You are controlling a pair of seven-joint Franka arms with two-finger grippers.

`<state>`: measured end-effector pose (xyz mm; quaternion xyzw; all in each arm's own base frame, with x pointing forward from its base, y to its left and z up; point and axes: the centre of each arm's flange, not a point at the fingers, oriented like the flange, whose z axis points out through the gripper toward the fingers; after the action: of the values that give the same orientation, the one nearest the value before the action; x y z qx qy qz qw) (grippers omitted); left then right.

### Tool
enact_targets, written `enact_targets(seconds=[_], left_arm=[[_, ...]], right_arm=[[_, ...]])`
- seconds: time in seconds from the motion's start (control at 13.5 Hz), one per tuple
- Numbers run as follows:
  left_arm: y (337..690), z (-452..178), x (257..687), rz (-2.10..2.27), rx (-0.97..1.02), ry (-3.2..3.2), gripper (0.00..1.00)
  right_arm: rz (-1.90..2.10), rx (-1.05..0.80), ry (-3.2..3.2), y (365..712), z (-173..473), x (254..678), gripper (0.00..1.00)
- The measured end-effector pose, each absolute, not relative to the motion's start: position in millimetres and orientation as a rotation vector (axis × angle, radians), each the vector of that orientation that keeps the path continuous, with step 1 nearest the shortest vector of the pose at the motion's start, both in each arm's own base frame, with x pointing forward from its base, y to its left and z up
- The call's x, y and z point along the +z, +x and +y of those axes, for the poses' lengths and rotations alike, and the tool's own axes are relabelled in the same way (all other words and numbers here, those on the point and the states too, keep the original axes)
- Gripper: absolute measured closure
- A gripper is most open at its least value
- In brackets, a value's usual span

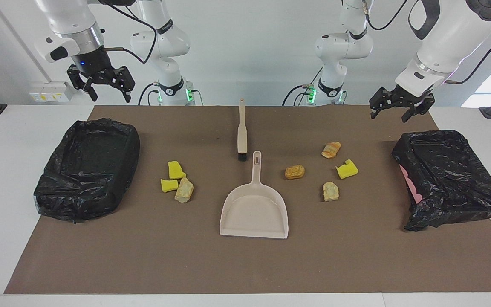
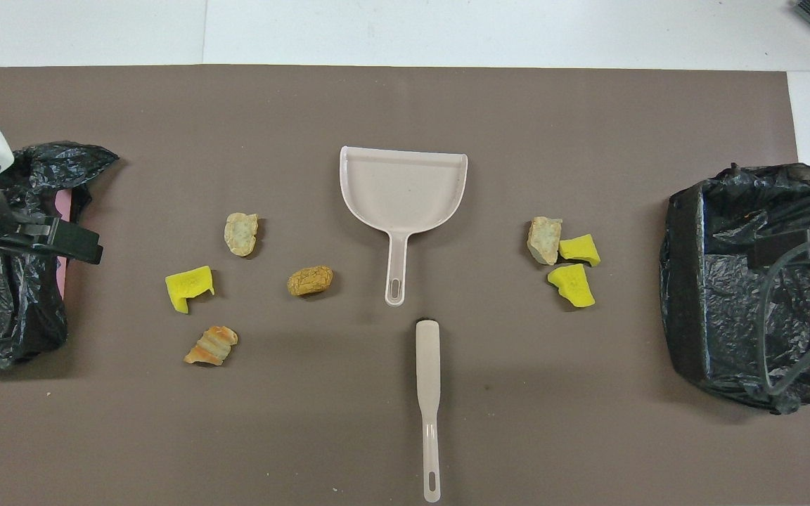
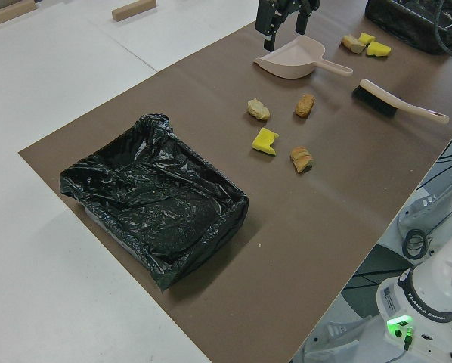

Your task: Sweep and dump trash in bin

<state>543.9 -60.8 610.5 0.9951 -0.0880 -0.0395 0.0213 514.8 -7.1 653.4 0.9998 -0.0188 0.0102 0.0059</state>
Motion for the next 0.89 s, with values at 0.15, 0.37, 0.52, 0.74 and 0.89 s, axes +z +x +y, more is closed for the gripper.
enact_targets(seconds=[0.15,0.37,0.52,0.74,0.89], left_arm=[[543.7,-61.2,610.4,-0.274,-0.124,3.084,0.0],[543.6,-61.3,610.3,-0.274,-0.126,3.084,0.0],[543.5,-62.1,610.3,-0.277,-0.126,3.084,0.0],[543.2,-63.0,609.5,-0.279,-0.13,3.084,0.0],[543.0,-63.6,608.4,-0.281,-0.135,3.084,0.0]], right_arm=[[-0.039,0.027,3.129,514.4,-6.8,653.2,0.0],[-0.035,0.022,3.129,513.8,-7.2,652.4,0.0],[-0.035,0.021,3.13,513.2,-7.3,652.2,0.0],[-0.035,0.009,3.13,511.7,-7.3,649.0,0.0],[-0.034,-0.002,3.13,509.4,-7.4,646.1,0.0]])
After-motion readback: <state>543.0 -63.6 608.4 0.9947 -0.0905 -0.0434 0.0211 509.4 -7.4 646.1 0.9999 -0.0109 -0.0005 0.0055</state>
